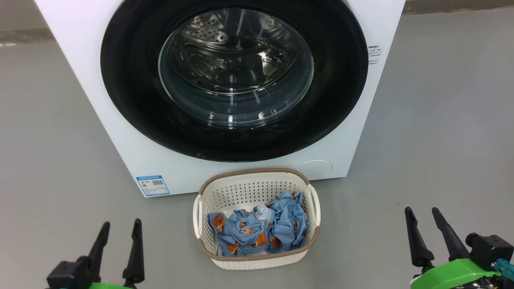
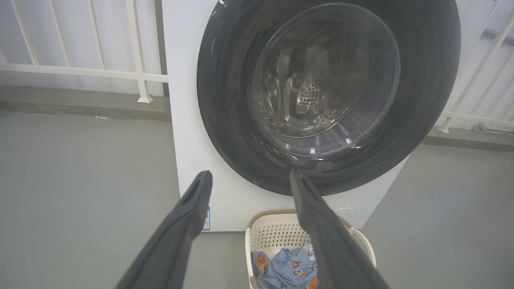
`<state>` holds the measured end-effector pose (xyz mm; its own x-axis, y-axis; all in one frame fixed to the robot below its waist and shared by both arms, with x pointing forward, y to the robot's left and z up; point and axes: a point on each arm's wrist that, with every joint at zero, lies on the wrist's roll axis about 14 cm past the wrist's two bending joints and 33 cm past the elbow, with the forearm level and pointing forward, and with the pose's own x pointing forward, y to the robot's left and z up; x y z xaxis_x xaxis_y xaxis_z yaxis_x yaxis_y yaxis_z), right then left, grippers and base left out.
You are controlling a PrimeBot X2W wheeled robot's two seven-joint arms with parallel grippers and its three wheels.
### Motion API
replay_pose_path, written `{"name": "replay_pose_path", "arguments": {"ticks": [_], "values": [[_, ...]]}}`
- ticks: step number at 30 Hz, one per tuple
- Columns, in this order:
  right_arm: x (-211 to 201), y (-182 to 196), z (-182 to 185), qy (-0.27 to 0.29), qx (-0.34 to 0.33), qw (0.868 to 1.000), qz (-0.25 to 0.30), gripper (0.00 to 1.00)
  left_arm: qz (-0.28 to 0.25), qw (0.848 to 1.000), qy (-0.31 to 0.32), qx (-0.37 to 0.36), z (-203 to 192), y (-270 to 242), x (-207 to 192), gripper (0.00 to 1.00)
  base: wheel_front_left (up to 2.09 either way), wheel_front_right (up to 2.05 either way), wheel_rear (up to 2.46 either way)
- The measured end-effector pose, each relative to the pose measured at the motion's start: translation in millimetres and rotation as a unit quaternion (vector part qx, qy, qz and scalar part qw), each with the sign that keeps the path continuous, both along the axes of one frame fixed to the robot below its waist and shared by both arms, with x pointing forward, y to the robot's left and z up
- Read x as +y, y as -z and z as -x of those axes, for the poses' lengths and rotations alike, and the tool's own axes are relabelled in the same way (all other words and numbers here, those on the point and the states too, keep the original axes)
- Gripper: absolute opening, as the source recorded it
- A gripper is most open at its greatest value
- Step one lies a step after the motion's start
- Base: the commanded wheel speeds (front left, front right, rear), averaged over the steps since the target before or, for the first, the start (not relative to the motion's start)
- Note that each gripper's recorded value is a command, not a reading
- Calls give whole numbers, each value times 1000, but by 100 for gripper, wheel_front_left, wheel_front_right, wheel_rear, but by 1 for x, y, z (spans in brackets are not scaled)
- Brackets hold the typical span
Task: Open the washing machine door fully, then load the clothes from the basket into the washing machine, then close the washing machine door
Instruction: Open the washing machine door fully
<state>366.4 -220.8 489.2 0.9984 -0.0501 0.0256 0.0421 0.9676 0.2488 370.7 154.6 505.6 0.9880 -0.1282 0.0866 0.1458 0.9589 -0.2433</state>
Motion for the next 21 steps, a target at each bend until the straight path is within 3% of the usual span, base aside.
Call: {"name": "replay_pose_path", "arguments": {"ticks": [13, 21], "values": [[-5, -3, 2, 8, -5, 1000, 0, 100, -17, 1000, -7, 15, 1, 10, 6, 100, 2, 2, -3], [-3, -1, 2, 9, -3, 1000, -5, 100, -31, 999, -11, 20, 0, 14, 9, 100, 51, 51, -102]]}}
